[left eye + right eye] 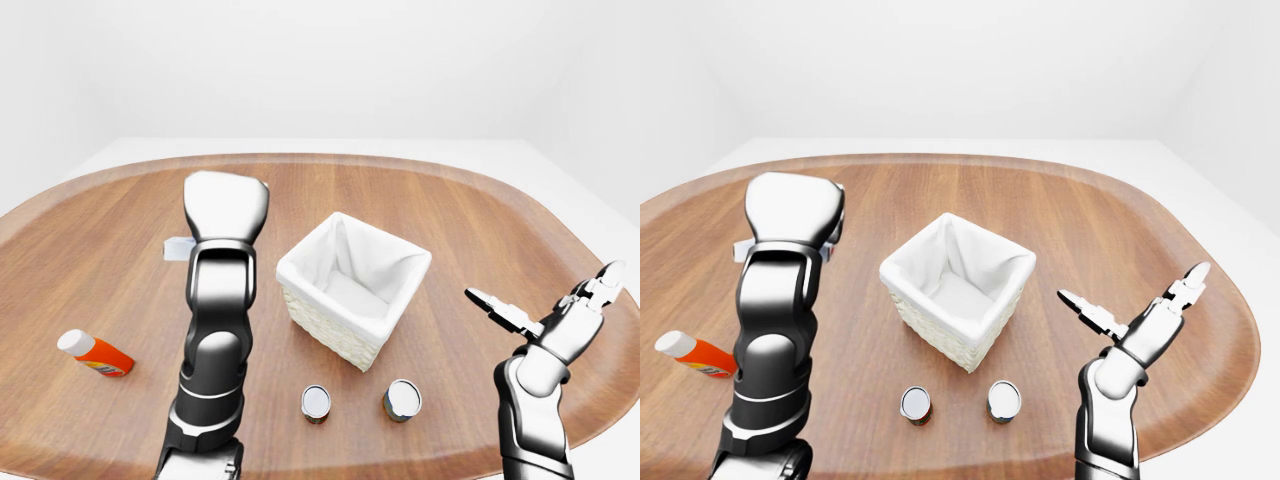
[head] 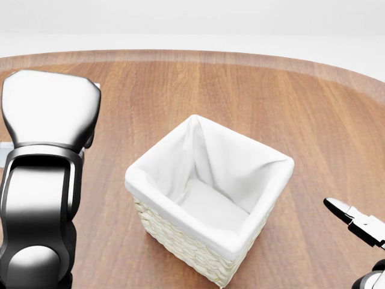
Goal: Pick up the alphabet soup and the cream cheese box, and put them in the basket.
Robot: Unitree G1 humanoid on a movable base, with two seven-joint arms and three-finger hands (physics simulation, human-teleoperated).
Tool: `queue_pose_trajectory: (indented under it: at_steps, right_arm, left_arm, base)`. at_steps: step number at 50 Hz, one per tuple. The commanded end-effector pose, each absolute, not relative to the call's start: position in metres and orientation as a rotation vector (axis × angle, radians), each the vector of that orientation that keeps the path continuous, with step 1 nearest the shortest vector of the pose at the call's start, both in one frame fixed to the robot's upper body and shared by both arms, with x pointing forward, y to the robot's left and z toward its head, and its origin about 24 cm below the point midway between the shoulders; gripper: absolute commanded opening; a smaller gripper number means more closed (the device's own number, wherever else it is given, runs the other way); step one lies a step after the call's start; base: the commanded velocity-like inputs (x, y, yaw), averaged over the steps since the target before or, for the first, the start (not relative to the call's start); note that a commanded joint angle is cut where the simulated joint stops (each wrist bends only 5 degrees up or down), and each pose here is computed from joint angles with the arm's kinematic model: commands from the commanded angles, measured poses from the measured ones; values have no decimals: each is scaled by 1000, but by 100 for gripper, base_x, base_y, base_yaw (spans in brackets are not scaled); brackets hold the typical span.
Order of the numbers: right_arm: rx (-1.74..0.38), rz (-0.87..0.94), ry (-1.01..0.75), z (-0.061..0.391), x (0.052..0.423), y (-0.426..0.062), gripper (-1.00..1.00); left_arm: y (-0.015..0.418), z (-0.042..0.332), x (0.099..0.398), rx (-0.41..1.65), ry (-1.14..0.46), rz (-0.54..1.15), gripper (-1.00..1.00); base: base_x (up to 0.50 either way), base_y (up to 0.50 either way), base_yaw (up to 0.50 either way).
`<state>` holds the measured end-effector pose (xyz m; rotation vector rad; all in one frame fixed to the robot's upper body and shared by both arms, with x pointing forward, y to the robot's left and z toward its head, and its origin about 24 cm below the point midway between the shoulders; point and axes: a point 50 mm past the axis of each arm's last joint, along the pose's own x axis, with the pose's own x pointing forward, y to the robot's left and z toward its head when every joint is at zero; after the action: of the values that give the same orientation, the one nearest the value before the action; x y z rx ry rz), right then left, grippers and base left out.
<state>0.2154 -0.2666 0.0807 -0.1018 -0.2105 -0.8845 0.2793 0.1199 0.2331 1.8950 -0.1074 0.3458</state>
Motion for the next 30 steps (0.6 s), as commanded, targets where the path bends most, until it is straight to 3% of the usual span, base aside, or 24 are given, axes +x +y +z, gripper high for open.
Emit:
queue_pose_trajectory:
  at_steps: [1, 30]
  right_arm:
    - [-100, -886, -214, 82, 215, -267, 100]
    - [-116, -883, -233, 83, 213, -264, 100]
  left_arm:
    - [109, 257, 277, 1784, -174, 371, -100]
    - [41, 250, 277, 1616, -346, 67, -100]
  base:
    - [0, 0, 0]
    - [0, 0, 0]
